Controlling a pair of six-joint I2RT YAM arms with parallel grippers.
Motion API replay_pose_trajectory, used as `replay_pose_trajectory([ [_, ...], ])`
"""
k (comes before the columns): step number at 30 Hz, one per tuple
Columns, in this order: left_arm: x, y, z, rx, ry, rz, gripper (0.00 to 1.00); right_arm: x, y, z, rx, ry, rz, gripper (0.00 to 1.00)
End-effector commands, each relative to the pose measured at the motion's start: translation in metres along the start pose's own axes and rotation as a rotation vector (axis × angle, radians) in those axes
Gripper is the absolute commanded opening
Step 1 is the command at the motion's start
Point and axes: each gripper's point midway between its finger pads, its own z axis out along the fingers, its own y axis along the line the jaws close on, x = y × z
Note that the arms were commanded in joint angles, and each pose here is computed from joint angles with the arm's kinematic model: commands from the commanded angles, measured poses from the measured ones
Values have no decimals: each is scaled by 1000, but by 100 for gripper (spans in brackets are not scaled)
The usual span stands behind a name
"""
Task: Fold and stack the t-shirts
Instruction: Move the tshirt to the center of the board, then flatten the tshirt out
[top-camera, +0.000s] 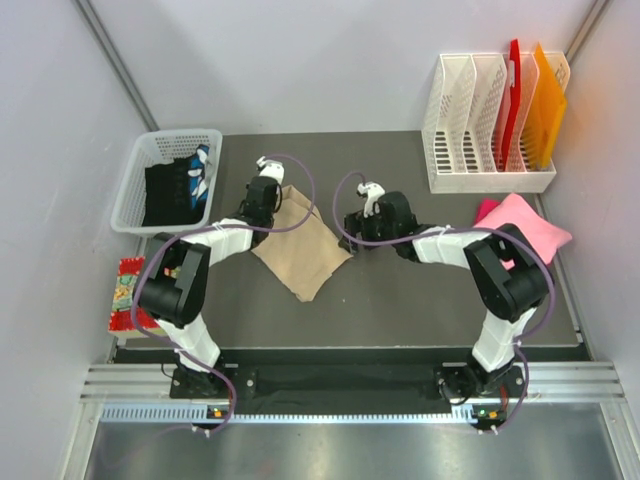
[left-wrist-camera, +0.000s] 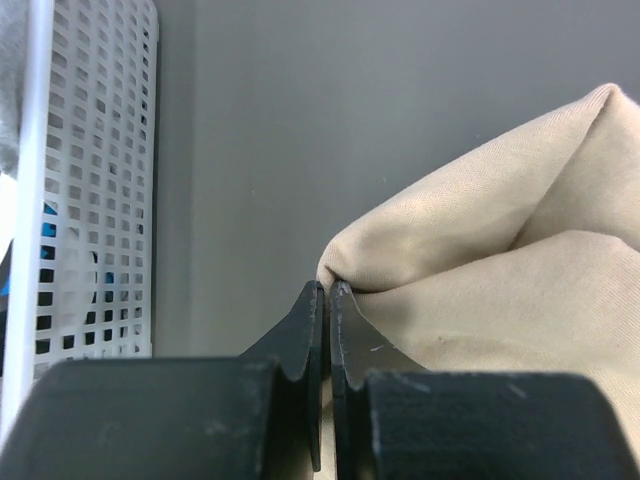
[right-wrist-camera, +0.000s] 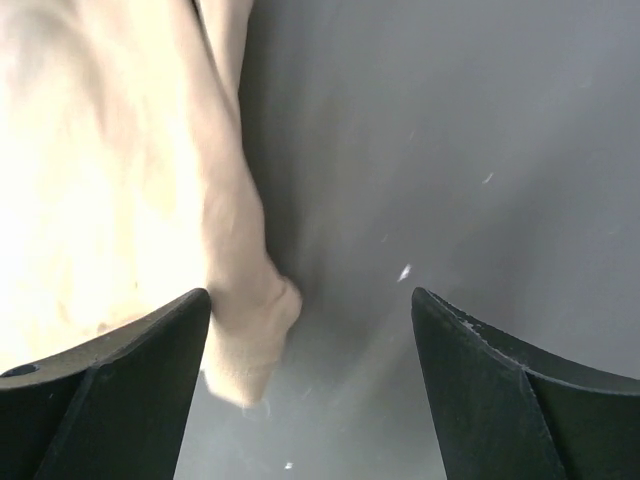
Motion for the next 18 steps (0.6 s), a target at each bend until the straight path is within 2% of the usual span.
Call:
replay_pose_trajectory([
  [1, -11, 6, 7, -34, -41, -31, 0, -9, 27, -11, -65, -75, -10, 81],
  [4, -9, 5, 7, -32, -37, -30, 0, 3, 34, -13, -69, -64, -5, 78],
  [11, -7, 5, 9, -38, -31, -28, 0, 19, 49, -7, -74, -39, -23, 58],
  [16, -6, 5, 9, -37, -24, -30, 0, 17, 51, -2, -76, -35, -35, 55],
  [18, -4, 5, 9, -38, -21, -26, 0, 16, 51, -2, -72, -35, -46, 50],
])
